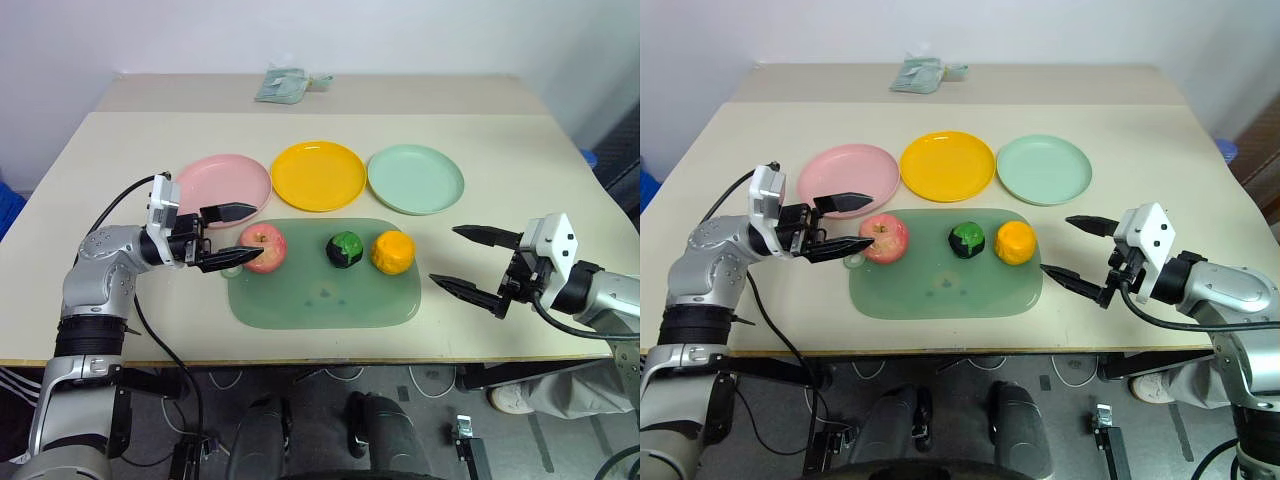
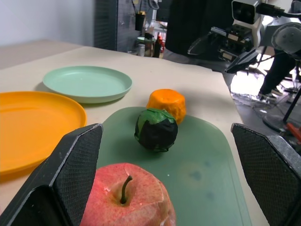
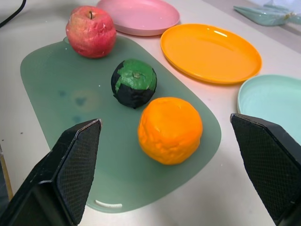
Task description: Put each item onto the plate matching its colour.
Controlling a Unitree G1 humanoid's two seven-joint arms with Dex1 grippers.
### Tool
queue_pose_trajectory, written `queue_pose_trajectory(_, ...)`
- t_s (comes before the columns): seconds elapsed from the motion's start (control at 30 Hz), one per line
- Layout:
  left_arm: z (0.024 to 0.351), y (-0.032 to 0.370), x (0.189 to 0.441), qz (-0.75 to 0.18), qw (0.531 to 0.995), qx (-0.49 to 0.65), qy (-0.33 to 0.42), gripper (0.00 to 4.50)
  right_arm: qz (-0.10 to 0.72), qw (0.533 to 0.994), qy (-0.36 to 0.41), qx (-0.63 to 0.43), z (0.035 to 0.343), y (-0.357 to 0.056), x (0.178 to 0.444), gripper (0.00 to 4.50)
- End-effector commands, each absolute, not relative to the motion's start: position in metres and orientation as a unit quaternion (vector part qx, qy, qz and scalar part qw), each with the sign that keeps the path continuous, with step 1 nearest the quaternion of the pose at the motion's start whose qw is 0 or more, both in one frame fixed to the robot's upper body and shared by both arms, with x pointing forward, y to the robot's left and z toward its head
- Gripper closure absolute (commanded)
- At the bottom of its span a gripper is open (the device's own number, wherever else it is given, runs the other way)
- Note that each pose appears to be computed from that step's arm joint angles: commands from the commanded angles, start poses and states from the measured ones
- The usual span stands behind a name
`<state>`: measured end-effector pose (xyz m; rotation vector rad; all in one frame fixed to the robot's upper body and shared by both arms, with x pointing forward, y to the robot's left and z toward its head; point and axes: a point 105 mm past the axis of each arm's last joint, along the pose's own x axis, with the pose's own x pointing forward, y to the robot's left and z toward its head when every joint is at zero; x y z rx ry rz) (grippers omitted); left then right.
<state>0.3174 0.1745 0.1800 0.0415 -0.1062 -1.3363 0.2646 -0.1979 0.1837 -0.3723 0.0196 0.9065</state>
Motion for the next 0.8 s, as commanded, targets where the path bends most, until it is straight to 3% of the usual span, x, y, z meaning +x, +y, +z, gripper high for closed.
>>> queue_pose_trajectory(0.03,0.187,0.181,0.312,-0.62,0.783,0.018,-0.057,0.0,0.439,0.879,-0.017,-0.186,0.194,-0.193,0.264,0.02)
queue_pose_trajectory(0.23,0.195,0.19,0.308,-0.636,0.77,0.001,-0.046,0.0,0.44,0.879,-0.025,-0.184,0.198,-0.187,0.263,0.02)
queue_pose_trajectory(0.47,0.206,0.205,0.312,-0.613,0.788,0.013,-0.055,0.0,0.46,0.87,-0.067,-0.163,0.222,-0.165,0.264,0.02)
queue_pose_trajectory(0.8,0.19,0.209,0.325,-0.57,0.821,0.019,-0.032,0.0,0.531,0.831,-0.074,-0.149,0.235,-0.129,0.251,0.02)
